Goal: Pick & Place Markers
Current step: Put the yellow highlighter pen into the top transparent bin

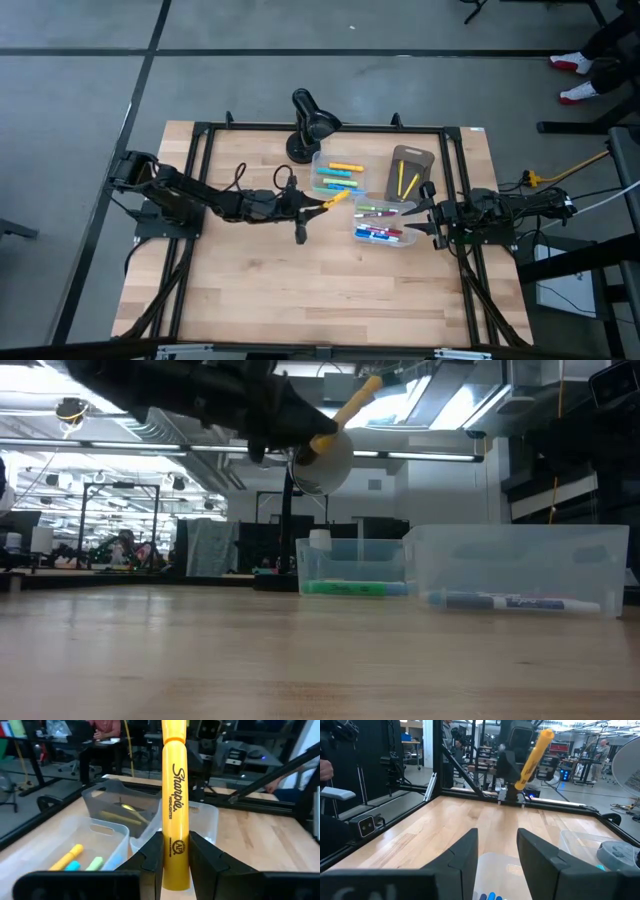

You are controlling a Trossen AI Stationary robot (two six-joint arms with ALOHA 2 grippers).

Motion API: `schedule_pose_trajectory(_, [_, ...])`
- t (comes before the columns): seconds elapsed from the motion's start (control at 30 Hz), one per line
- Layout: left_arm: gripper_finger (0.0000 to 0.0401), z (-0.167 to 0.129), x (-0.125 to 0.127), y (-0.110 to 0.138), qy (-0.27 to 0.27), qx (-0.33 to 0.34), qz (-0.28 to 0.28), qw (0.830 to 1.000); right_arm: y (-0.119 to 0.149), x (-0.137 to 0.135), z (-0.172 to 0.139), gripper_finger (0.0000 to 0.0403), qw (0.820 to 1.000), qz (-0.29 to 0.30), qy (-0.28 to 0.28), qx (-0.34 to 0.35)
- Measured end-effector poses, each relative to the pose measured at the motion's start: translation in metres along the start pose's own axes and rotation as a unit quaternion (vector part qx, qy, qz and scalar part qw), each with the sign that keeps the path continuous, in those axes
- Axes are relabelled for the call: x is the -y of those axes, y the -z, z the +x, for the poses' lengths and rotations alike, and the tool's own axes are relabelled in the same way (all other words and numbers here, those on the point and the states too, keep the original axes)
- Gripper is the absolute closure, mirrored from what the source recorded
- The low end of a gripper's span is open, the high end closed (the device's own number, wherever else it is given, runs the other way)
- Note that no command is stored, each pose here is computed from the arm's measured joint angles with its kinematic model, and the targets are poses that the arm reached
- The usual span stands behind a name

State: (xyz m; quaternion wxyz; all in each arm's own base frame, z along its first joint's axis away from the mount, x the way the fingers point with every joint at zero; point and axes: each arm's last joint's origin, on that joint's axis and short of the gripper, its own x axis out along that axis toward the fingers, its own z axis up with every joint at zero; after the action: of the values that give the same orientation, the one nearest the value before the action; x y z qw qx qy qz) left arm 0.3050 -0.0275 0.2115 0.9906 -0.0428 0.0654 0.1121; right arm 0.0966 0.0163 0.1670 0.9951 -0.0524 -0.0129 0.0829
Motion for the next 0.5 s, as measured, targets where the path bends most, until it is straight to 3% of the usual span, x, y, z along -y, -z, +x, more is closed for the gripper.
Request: schedule_pose_trajectory(0.5, [0.0338, 0.018, -0.013, -0.006, -0.088, -0.049, 0.027, 0.995, 0.0, 0.0, 0.0, 0.0267, 1.0, 0.0, 0.0, 0.0])
